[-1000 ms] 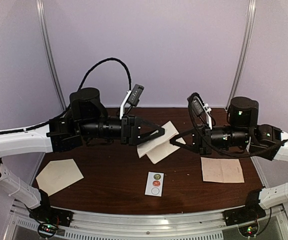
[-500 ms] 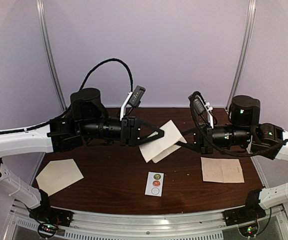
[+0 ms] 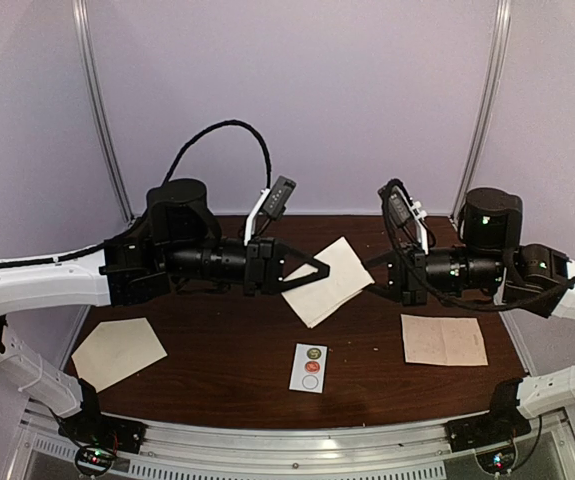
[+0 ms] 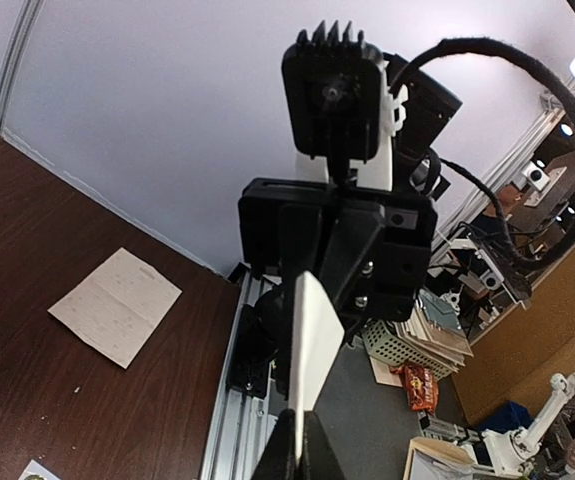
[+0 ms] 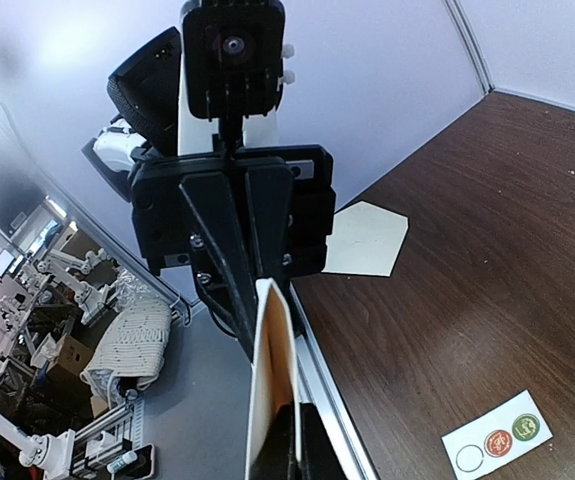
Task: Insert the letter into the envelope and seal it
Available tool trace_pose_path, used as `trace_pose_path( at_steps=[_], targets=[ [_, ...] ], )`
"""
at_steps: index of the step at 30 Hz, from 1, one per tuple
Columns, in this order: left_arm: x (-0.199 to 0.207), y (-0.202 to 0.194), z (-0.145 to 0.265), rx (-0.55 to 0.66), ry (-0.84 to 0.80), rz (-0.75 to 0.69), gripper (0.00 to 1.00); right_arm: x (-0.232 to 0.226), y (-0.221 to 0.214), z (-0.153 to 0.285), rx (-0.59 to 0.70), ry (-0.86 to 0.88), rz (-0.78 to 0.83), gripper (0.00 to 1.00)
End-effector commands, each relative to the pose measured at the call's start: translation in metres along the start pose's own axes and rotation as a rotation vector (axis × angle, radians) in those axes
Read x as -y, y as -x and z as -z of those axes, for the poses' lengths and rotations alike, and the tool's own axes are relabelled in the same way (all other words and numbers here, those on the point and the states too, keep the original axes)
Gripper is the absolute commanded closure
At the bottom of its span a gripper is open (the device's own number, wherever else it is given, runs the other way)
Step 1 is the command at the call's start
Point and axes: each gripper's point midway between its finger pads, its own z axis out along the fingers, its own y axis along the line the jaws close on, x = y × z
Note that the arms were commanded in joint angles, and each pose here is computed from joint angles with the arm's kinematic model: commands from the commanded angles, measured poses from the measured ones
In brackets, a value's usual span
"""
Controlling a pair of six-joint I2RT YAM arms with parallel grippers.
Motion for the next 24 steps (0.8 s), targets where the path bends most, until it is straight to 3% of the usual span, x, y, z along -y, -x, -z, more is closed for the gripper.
trace_pose_path(
  at_steps=[1,4,8,13,18,24],
  targets=[
    [0.01,0.005,0.0,0.019,-0.032,-0.04,1.0,-0.005,0.027,0.016,0.104,-0.039,0.035,0.96],
    [0.013,0.015,0.005,0.071,-0.017,-0.06,1.0,0.001,0.037,0.024,0.162,-0.09,0.023,0.78],
    [0.016,0.046,0.019,0.227,0.036,-0.099,1.0,0.017,0.052,0.046,0.338,-0.173,-0.051,0.54],
    [0.008,0.081,0.037,0.426,0.15,-0.103,1.0,0.012,0.062,0.058,0.511,-0.066,-0.16,0.25],
    [0.006,0.091,0.041,0.515,0.179,-0.09,1.0,0.011,0.06,0.043,0.518,-0.037,-0.204,0.19],
    [0.004,0.087,0.035,0.503,0.17,-0.075,1.0,0.0,0.063,0.018,0.485,0.003,-0.205,0.19]
  ],
)
